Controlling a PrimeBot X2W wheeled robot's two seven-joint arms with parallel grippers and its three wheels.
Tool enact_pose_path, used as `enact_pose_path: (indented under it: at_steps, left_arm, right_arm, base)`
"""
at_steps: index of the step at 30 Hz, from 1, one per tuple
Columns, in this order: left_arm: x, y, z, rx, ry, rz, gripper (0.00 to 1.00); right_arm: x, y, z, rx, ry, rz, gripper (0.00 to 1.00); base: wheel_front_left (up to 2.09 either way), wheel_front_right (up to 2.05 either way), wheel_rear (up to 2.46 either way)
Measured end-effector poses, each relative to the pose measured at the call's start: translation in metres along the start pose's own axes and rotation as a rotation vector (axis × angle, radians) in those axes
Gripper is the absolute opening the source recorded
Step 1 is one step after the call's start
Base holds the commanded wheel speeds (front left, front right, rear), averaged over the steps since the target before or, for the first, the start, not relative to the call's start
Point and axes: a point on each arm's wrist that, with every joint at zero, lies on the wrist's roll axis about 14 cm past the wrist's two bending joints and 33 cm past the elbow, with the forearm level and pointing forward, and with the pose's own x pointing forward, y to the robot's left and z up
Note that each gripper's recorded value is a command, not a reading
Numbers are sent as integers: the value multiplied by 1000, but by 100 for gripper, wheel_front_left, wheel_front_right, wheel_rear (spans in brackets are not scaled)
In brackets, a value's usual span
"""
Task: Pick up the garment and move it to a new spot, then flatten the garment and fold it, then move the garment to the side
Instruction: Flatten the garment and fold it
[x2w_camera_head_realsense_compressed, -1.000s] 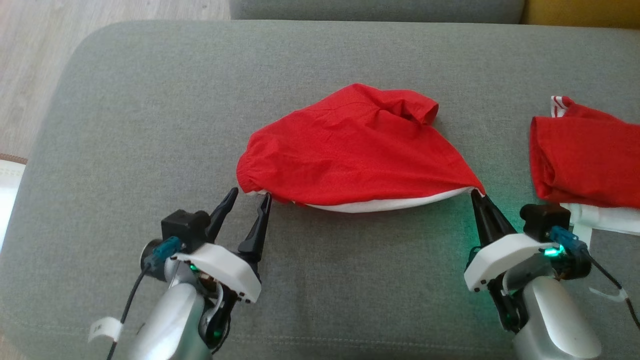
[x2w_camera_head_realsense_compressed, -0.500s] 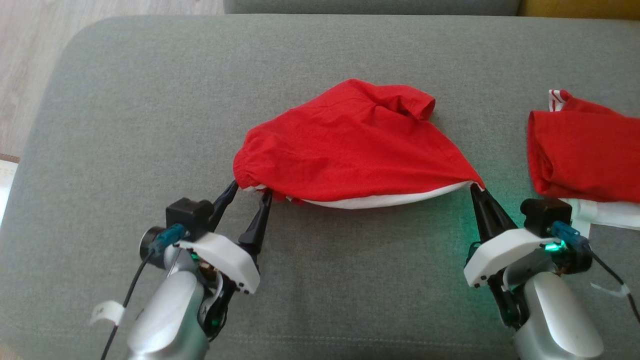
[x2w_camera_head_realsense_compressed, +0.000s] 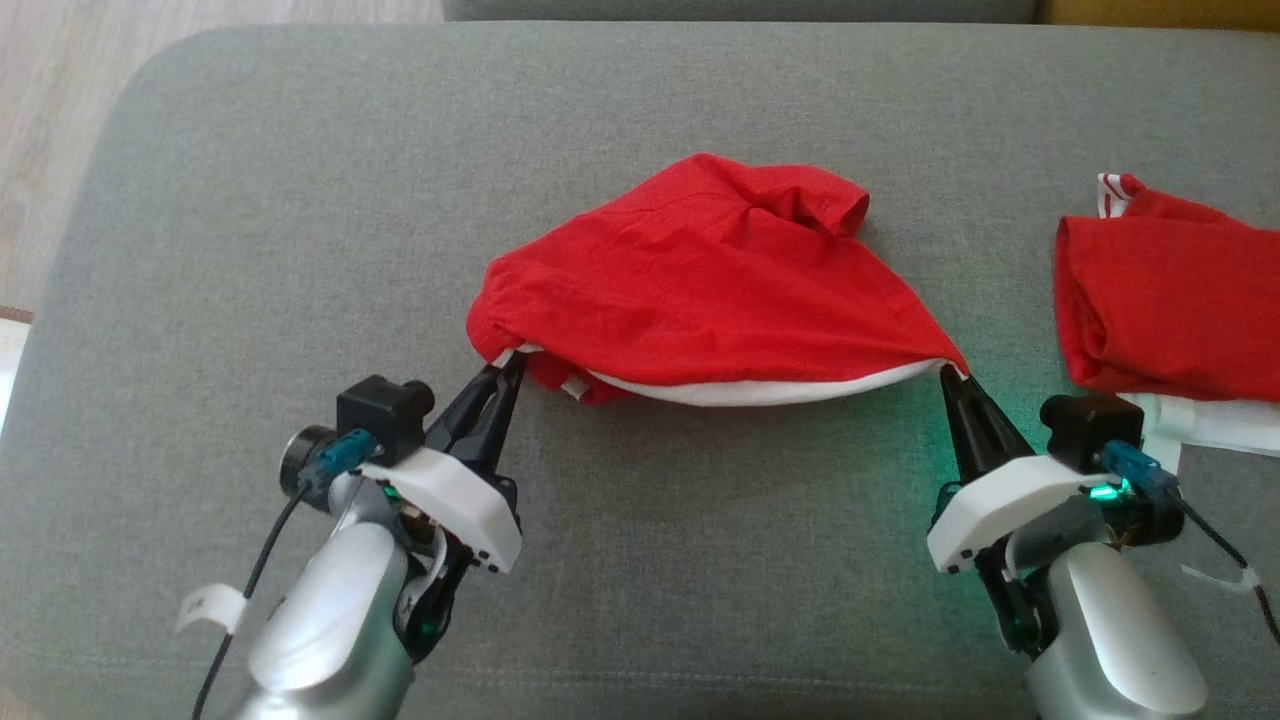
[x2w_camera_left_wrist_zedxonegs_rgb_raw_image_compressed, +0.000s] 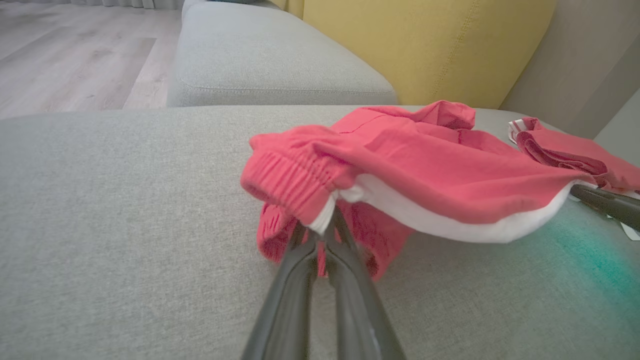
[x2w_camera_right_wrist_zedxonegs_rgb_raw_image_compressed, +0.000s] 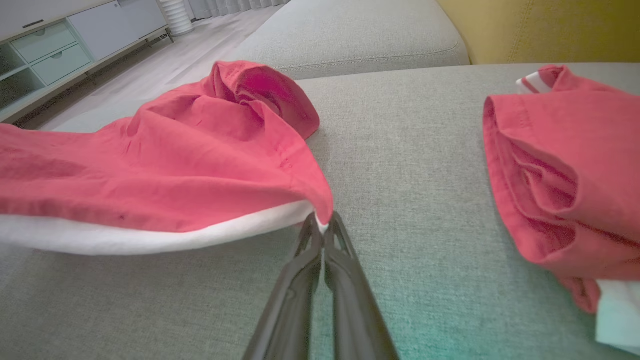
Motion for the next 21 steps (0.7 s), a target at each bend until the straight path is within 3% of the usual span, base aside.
enact_pose_path:
  at_steps: [7,10,15,18,21]
  left_arm:
    - [-3,-4,17,70,-43,-27,0]
    - [-6,-8,27,131,-66,-59,0]
    - [-7,-17,62,248,-144,-123,0]
    - [-1,-18,117,319,-266,-141,0]
    - [-3,-31,179,374,-410,-173,0]
  right_arm:
    - [-3,0,10,-18,-26,-1,0]
    - [-5,0,33,-38,-97,-5,0]
    - [-9,-1,129,-148,-324,12,0]
    - [-27,7,205,-224,-498,32,0]
    - [-54,20,257,-278,-621,54,0]
  base:
    - [0,0,0]
    - [0,0,0]
    - [0,0,0]
    - [0,0,0]
    - [0,0,0]
